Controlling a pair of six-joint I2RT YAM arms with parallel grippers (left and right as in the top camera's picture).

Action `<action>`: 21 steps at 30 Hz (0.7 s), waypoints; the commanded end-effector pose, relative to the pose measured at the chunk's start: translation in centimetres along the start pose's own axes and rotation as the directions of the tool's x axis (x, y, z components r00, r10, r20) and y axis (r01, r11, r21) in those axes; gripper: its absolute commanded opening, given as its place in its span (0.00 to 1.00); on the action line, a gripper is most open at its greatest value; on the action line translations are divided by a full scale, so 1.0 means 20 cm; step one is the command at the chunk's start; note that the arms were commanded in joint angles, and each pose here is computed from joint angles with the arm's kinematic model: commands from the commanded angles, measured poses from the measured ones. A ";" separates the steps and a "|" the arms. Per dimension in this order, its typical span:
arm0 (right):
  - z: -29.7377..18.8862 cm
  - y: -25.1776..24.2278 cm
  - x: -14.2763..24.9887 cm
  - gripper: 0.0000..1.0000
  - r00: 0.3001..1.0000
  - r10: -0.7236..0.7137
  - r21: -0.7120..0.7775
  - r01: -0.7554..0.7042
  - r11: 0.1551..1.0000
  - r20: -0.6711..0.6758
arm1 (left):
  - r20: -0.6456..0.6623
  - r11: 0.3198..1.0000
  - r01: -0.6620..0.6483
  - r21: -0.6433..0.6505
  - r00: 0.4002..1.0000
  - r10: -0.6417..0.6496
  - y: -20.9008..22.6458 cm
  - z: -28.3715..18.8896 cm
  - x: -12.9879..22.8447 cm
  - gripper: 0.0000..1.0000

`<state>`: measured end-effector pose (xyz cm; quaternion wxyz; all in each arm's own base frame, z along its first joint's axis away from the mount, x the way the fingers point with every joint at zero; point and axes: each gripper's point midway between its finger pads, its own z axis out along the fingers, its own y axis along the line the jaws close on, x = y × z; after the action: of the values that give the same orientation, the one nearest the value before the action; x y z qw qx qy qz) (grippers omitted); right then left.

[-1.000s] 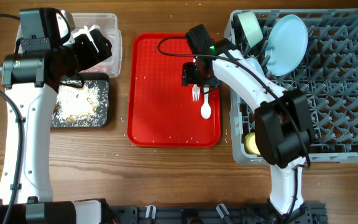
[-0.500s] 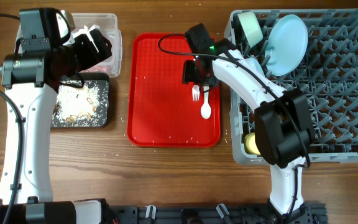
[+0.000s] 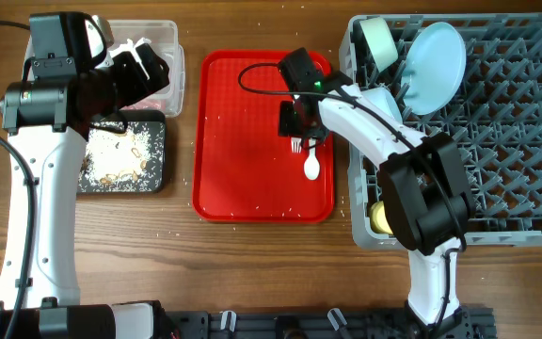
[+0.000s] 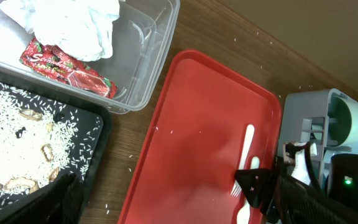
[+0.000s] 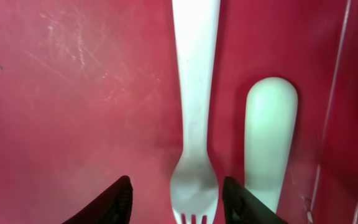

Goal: Sort waste into correct bins and load items into the dishwasher rack
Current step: 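Grasp the white fork with the right gripper and lift it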

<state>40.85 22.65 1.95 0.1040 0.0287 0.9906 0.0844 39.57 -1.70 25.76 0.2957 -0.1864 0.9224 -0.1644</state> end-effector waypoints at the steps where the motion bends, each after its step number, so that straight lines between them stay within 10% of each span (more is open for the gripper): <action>1: 0.10 -0.06 0.07 0.44 1.000 0.013 0.045 -0.012 0.999 -0.028 | 0.008 1.000 -0.002 -0.013 1.000 0.003 0.02 0.00 -0.02 1.00; 21: 0.20 -0.03 0.12 0.07 0.995 0.048 0.002 -0.048 0.999 -0.084 | 0.008 1.000 -0.002 -0.013 1.000 0.003 0.02 0.00 -0.02 1.00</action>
<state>40.73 22.69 0.41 0.1026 0.0511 0.9893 0.0908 39.56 -1.70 25.75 0.2955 -0.1864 0.9224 -0.1643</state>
